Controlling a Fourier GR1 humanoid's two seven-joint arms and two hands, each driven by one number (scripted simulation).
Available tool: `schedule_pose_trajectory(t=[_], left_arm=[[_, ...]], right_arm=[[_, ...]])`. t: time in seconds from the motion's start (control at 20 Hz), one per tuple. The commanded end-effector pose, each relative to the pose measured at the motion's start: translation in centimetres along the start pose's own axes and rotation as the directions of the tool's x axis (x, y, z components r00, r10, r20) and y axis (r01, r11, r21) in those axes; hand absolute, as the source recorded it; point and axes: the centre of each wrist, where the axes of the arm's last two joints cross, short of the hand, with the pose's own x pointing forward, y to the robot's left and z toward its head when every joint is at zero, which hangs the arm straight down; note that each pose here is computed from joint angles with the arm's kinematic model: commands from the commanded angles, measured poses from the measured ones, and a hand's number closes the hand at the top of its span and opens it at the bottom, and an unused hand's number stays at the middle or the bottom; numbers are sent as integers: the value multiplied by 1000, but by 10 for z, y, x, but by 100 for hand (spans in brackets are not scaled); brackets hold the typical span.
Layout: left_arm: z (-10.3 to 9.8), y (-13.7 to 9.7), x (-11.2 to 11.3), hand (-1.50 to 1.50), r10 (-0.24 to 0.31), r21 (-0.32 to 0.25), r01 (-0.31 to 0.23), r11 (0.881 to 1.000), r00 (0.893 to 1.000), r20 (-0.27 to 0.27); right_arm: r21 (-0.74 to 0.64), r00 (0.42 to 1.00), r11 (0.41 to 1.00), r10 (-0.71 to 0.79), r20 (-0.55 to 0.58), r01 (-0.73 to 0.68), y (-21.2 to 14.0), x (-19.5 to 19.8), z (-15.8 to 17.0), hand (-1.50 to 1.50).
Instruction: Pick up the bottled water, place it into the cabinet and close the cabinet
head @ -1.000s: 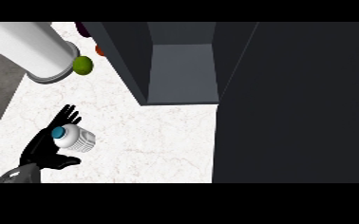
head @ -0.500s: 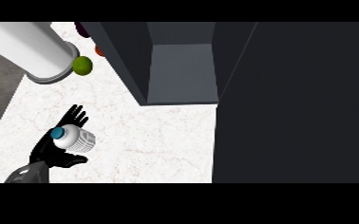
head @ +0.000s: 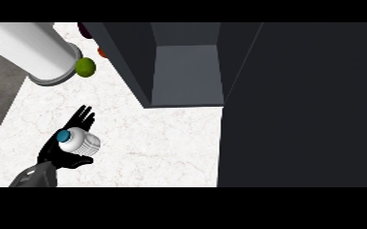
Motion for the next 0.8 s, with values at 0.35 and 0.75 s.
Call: schedule_pose_trajectory(t=[0.35, 0.75], left_arm=[[-8, -21, -21, 150, 131, -233, -122, 965, 991, 23], [-17, -24, -14, 150, 149, -245, -134, 960, 988, 41]], right_arm=[[-3, 1000, 1000, -14, -12, 14, 1, 1, 2, -150], [6, 1000, 1000, 15, -9, -15, -2, 11, 2, -150]])
